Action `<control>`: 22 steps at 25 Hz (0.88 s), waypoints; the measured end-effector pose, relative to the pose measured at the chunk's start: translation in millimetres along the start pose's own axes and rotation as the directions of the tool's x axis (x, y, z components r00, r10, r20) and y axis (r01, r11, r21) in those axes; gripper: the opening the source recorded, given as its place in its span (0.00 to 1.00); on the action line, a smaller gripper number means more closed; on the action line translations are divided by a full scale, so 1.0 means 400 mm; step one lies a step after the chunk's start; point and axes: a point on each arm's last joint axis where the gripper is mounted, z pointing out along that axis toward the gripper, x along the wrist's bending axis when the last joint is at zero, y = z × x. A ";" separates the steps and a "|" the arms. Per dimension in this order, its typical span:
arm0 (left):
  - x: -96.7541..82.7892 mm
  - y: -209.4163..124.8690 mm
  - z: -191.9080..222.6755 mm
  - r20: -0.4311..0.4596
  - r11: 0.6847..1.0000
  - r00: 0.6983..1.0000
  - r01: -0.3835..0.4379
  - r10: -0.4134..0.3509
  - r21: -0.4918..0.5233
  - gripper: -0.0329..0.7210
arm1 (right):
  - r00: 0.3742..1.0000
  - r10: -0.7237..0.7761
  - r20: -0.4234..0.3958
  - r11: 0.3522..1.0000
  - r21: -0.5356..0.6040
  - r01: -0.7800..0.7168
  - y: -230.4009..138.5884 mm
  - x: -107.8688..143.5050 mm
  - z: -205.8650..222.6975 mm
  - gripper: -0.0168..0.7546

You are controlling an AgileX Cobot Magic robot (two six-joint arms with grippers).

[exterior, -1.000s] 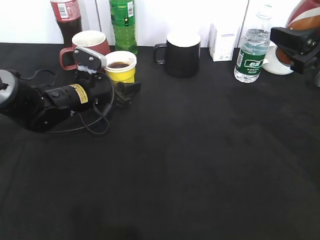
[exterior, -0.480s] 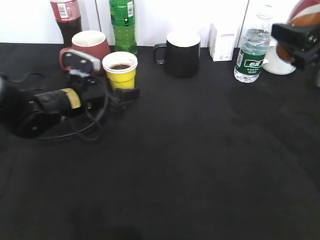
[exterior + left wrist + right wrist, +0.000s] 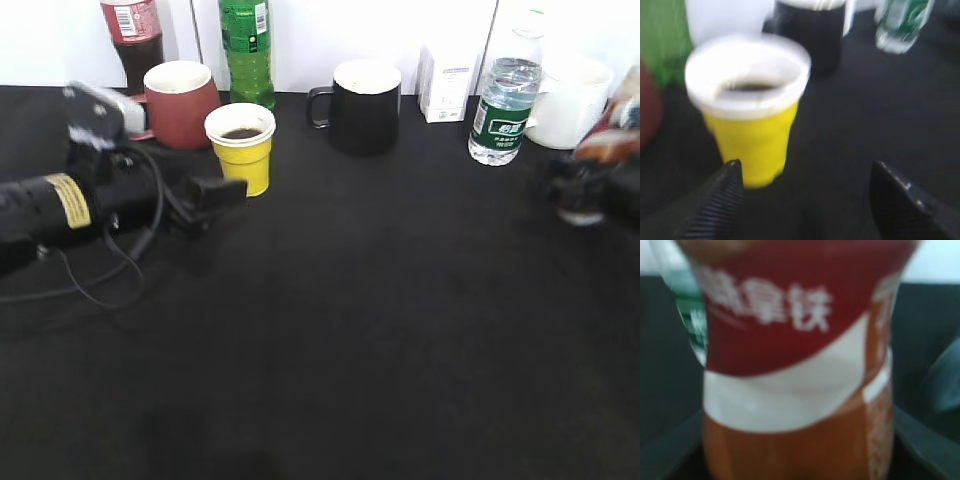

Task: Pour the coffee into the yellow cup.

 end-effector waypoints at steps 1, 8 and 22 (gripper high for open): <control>-0.001 0.006 -0.002 -0.001 1.000 1.000 -0.003 0.003 -0.007 0.83 | 1.000 -0.008 0.001 1.000 -0.002 0.008 -0.010 0.000 0.006 0.71; -0.004 0.005 -0.003 0.015 1.000 1.000 -0.020 0.020 0.002 0.83 | 1.000 0.007 0.007 0.996 0.093 -0.008 -0.030 -0.001 -0.002 0.85; -0.094 0.122 -0.060 -0.397 0.833 0.912 0.295 -0.100 0.467 0.76 | 0.991 0.099 0.091 0.816 0.563 -0.133 0.215 -0.001 -0.140 0.80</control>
